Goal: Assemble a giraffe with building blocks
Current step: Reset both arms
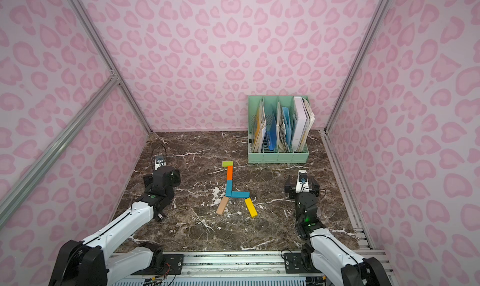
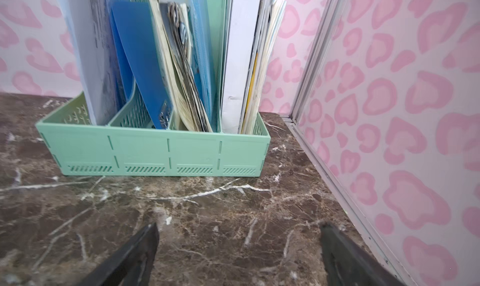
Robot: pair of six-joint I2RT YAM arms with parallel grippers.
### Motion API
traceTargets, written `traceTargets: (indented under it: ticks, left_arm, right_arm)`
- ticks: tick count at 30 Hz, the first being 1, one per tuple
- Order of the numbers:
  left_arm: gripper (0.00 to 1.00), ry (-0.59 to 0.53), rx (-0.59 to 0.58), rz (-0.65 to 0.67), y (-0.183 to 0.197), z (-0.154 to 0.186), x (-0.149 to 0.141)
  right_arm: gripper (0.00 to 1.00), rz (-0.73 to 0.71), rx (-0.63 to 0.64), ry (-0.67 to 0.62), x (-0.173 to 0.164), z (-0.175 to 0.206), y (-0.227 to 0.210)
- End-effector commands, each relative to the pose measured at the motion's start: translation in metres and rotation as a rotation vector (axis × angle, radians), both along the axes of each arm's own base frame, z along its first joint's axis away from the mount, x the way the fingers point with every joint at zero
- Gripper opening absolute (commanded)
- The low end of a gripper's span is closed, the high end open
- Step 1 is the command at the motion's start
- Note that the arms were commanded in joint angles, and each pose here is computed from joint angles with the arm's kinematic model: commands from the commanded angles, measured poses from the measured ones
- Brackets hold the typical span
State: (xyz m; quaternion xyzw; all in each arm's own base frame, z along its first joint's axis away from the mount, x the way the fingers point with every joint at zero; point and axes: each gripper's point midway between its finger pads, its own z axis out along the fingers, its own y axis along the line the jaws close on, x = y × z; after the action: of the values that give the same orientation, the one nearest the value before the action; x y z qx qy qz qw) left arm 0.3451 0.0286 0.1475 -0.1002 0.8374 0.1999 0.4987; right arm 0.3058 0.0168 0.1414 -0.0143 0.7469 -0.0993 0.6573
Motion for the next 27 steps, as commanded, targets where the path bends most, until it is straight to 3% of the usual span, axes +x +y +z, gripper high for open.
traceTargets:
  ticks: [1, 4, 7, 11, 13, 14, 16, 20, 24, 27]
  left_arm:
    - [0.99, -0.04, -0.026, -0.208, -0.015, -0.01, 0.028]
    - [0.98, -0.073, -0.049, -0.253, -0.012, -0.029, 0.031]
    - [0.99, 0.017, -0.116, -0.307, -0.023, -0.047, 0.048]
    - [0.99, 0.031, -0.153, -0.357, -0.034, -0.055, 0.064]
    - [0.99, -0.023, -0.204, -0.285, -0.014, -0.057, 0.063]
    - [0.99, -0.058, -0.224, -0.307, -0.016, -0.059, 0.058]
    - [0.99, -0.181, -0.165, -0.368, -0.022, -0.056, 0.053]
    - [0.99, -0.053, -0.209, -0.312, -0.017, -0.066, 0.054]
    - [0.99, -0.056, -0.216, -0.3, -0.014, -0.064, 0.057]
    - [0.99, -0.057, -0.217, -0.298, -0.014, -0.063, 0.058]
  right_arm:
    - [0.99, -0.011, 0.034, -0.188, -0.001, 0.026, -0.012]
    - [0.99, 0.054, -0.011, -0.301, -0.007, 0.038, -0.005]
    - [0.98, 0.012, -0.002, -0.259, 0.013, 0.022, -0.011]
    - [0.97, 0.029, 0.001, -0.235, 0.022, 0.018, -0.01]
    - [0.91, 0.051, 0.01, -0.215, 0.028, 0.015, -0.009]
    - [0.96, 0.066, 0.017, -0.201, 0.032, 0.013, -0.008]
    - [0.98, 0.084, 0.029, -0.169, 0.037, 0.008, -0.008]
    - [0.98, 0.019, 0.053, -0.159, 0.042, 0.006, -0.02]
    - [0.98, -0.119, 0.103, -0.103, 0.056, -0.004, -0.044]
    - [0.98, -0.096, 0.128, -0.083, 0.061, -0.008, -0.046]
